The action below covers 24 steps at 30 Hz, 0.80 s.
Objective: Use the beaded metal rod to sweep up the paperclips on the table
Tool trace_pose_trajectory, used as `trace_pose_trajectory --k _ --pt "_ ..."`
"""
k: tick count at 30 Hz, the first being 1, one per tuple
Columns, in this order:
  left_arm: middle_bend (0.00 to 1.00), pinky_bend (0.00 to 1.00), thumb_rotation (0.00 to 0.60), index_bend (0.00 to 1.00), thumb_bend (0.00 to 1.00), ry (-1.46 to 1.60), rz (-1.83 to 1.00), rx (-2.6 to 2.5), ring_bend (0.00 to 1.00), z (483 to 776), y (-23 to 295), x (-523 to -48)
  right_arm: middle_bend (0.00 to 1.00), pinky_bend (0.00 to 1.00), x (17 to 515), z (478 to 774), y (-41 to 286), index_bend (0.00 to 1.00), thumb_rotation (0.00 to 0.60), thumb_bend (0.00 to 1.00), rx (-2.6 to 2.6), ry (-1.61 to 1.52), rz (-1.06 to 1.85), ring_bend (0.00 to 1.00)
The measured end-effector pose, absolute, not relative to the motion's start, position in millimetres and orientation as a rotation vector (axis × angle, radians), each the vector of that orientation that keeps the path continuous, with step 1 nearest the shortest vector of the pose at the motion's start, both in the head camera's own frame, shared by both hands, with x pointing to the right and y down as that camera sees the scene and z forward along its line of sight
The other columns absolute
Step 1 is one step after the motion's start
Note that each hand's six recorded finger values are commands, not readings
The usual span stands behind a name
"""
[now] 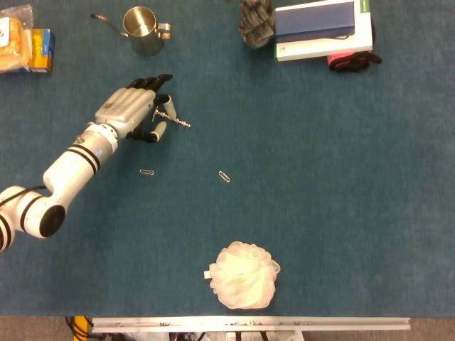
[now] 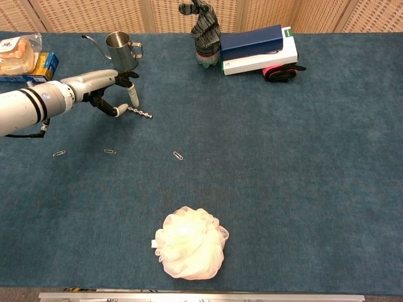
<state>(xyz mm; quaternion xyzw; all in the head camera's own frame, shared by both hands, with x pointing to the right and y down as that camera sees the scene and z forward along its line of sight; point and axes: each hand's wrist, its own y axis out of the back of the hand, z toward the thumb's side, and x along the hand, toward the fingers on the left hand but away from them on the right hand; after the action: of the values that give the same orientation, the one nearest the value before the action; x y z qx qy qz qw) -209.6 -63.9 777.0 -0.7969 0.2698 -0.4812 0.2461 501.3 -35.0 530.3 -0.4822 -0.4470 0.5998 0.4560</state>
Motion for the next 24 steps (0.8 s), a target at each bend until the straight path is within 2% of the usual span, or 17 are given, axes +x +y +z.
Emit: trace_pose_trajectory --k 7,11,13,24 --pt "0.00 0.00 0.600 0.38 0.48 0.764 -1.324 -2.236 0.00 781 -67 -209 0.04 0.06 506 529 -37 0.13 0.600 0.00 -1.173 -1.116 1.487 0.00" --pt "0.00 0.00 0.600 0.38 0.35 0.752 -1.314 -2.250 0.00 781 -69 -205 0.04 0.06 505 529 -38 0.13 0.600 0.00 -1.173 -1.112 1.485 0.00" --pt "0.00 0.00 0.600 0.38 0.33 0.742 -1.310 -2.251 0.00 782 -70 -203 0.04 0.06 505 529 -38 0.13 0.600 0.00 -1.174 -1.112 1.486 0.00" --pt "0.00 0.00 0.600 0.39 0.32 0.699 -1.330 -2.217 0.00 795 -73 -200 0.04 0.06 507 530 -39 0.13 0.600 0.00 -1.172 -1.115 1.494 0.00"
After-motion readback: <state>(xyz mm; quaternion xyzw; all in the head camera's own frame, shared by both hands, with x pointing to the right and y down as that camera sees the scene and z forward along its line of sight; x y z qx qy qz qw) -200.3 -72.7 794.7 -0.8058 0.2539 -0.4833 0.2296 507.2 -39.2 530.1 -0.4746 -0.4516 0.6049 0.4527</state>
